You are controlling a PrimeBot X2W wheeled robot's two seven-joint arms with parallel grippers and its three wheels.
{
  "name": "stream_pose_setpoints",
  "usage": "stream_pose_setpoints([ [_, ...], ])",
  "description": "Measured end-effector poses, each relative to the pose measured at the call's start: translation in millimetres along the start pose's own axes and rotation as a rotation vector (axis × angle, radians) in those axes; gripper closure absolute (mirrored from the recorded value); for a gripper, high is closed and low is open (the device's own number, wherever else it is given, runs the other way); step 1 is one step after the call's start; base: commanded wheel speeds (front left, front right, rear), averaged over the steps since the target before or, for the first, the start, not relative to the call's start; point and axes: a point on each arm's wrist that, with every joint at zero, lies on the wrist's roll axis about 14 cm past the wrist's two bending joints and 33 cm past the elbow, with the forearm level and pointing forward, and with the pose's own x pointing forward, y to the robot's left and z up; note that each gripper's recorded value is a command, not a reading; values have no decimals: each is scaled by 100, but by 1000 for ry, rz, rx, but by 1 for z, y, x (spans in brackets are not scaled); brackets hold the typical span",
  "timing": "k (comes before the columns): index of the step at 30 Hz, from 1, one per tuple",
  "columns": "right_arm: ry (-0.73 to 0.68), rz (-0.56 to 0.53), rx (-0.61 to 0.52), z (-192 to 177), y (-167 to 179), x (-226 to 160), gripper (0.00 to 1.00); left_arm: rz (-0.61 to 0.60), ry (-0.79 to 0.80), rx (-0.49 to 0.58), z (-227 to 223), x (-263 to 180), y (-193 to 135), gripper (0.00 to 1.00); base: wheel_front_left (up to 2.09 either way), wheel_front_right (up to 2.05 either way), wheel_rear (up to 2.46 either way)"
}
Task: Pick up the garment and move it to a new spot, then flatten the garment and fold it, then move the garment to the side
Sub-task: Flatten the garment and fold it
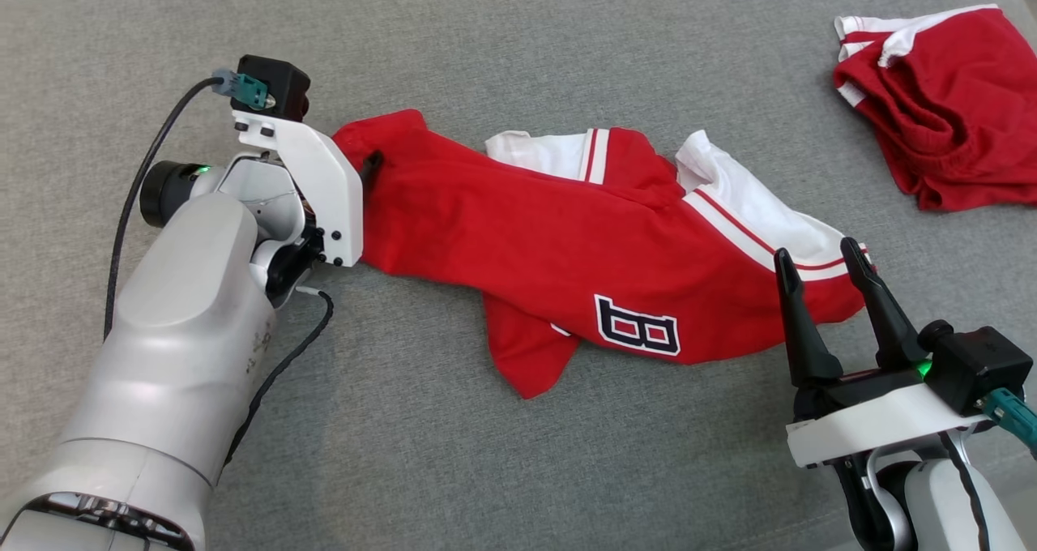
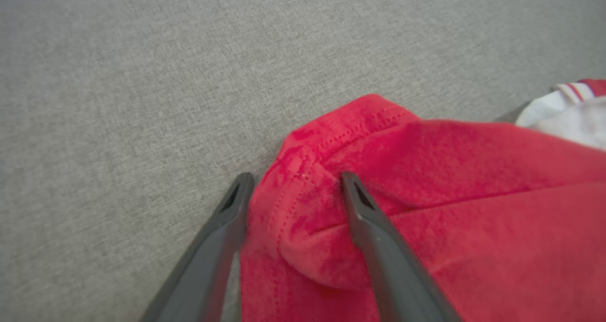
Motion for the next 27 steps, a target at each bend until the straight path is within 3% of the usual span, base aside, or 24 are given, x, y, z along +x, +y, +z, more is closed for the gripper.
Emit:
stream_pose_setpoints([
  [1,0,3,1,0,1,1,0,-2,1,-1,-1,0,-1,100,0,0,0],
  [9,-15,29,7,4,10,7,0,-11,-167,23,15,-14,-3,100,0,0,0],
  [18,-23,73,12,9,25,12,0,33,-448,-21,46,-61,22,100,0,0,0],
  [27,-16,126,13,11,44,16,0,182,-560,-103,2,-126,59,100,0,0,0],
])
